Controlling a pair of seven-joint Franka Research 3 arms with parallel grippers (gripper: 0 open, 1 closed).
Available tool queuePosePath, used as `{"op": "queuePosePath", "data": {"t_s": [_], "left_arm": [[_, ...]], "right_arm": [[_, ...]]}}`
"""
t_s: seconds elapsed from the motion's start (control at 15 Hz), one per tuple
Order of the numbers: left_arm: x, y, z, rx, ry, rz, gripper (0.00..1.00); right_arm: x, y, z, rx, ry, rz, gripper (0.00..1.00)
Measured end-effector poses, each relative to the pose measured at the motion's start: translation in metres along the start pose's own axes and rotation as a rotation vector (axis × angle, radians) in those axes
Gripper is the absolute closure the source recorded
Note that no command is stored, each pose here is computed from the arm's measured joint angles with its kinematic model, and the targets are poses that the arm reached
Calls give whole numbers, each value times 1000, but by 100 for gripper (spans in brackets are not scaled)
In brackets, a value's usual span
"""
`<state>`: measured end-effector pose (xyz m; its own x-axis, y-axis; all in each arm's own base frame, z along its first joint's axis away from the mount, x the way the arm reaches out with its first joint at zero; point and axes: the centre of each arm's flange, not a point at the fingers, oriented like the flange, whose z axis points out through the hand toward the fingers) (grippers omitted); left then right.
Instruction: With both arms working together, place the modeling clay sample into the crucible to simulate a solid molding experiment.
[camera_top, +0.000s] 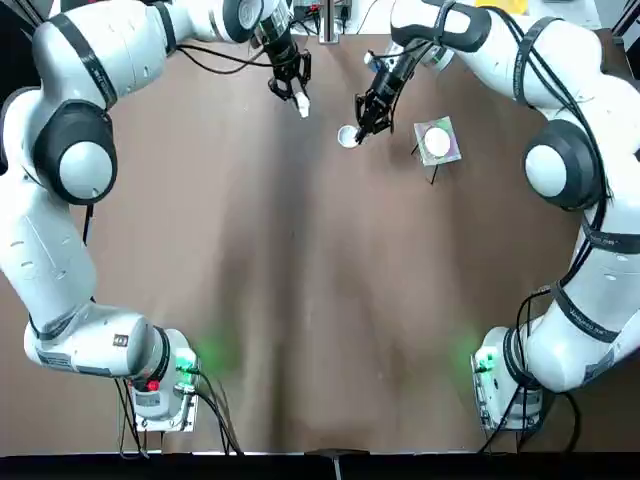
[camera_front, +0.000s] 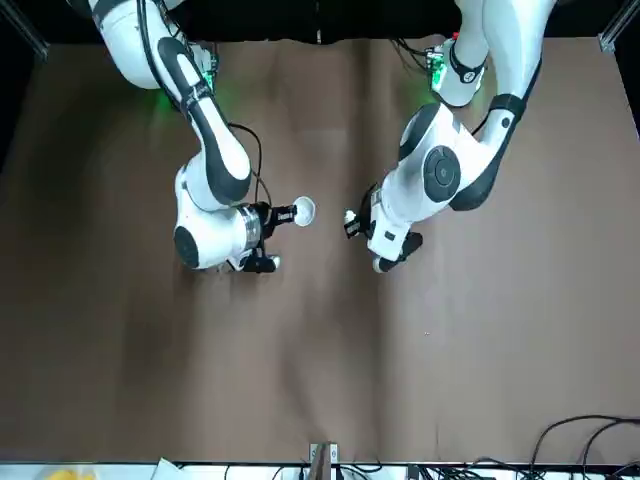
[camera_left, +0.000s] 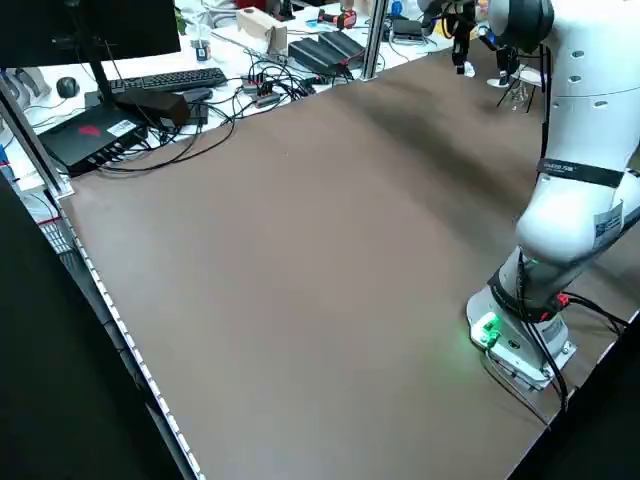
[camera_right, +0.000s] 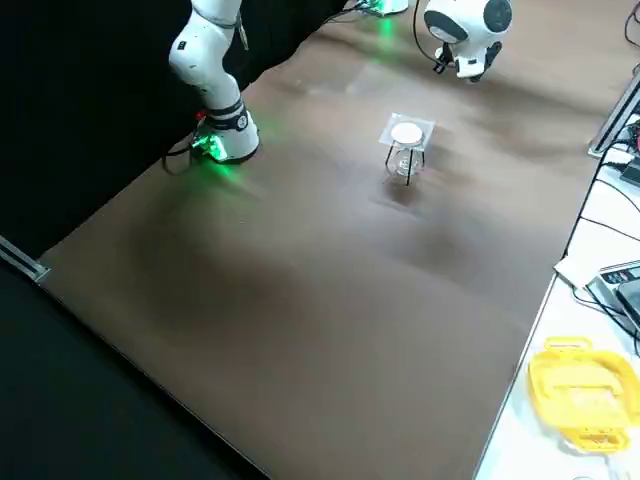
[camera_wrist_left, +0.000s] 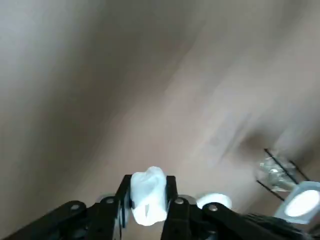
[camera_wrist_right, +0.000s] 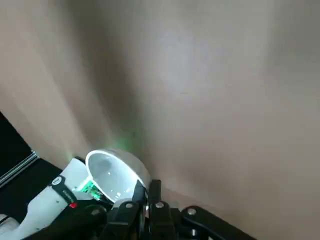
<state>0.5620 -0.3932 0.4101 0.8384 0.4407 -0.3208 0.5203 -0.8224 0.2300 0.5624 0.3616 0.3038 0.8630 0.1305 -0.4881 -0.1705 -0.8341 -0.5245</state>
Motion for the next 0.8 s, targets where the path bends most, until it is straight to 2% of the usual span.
{"op": "queuePosePath", "data": {"t_s": [0.27, 0.8], "left_arm": [[-16, 13, 15, -29, -7, -104, 69], [-41, 24, 39, -11, -50, -178, 68]], "right_arm": [[4, -14, 13, 12, 49, 35, 94], [2, -32, 5, 93, 50, 46, 94]]}}
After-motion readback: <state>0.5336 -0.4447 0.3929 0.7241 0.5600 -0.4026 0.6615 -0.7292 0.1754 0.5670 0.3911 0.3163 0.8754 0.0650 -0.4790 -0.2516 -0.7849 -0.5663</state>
